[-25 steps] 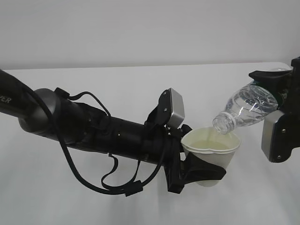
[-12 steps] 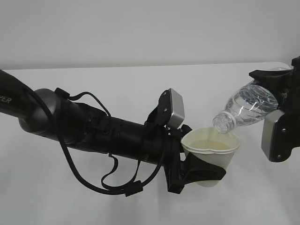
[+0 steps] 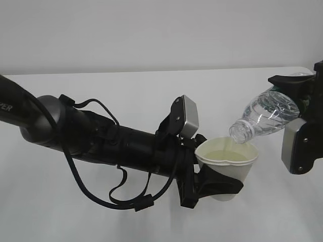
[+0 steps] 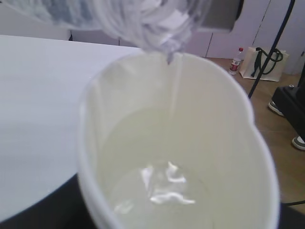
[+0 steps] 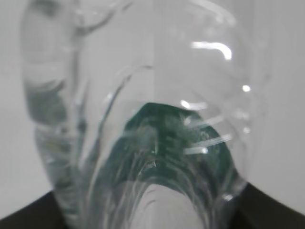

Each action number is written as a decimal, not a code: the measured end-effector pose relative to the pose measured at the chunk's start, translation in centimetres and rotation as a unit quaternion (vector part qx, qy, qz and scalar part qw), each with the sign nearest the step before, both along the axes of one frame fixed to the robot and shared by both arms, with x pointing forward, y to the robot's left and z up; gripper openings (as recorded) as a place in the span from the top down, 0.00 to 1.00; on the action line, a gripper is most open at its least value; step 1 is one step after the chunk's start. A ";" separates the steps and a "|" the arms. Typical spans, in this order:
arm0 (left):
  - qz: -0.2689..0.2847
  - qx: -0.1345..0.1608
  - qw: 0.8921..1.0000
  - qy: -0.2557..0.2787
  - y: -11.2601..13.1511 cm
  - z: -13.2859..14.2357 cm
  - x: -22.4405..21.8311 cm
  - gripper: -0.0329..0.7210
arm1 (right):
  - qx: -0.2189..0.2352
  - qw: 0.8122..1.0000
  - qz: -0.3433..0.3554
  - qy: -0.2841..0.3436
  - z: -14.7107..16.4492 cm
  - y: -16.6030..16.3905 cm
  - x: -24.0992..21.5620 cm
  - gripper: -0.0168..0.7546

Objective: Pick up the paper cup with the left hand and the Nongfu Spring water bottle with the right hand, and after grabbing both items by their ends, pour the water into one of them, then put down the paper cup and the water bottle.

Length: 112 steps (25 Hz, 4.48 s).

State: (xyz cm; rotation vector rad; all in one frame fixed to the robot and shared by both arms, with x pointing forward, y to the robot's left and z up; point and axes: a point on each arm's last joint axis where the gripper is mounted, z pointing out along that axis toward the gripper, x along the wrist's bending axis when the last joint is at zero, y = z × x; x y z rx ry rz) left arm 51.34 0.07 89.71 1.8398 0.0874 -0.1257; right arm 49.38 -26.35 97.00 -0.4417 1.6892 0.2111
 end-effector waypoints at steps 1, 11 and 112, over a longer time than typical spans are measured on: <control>0.000 0.000 1.000 0.000 0.0 0.0 0.0 0.40 | 0.000 1.000 0.000 0.000 0.0 0.0 0.0 0.43; 0.000 0.000 1.000 0.000 0.0 0.0 0.0 0.40 | 0.000 1.000 0.000 0.000 0.0 0.0 0.0 0.43; 0.046 -0.026 0.998 0.020 -0.1 0.4 0.7 0.43 | 0.551 0.825 -0.019 0.122 2.3 0.1 0.1 0.50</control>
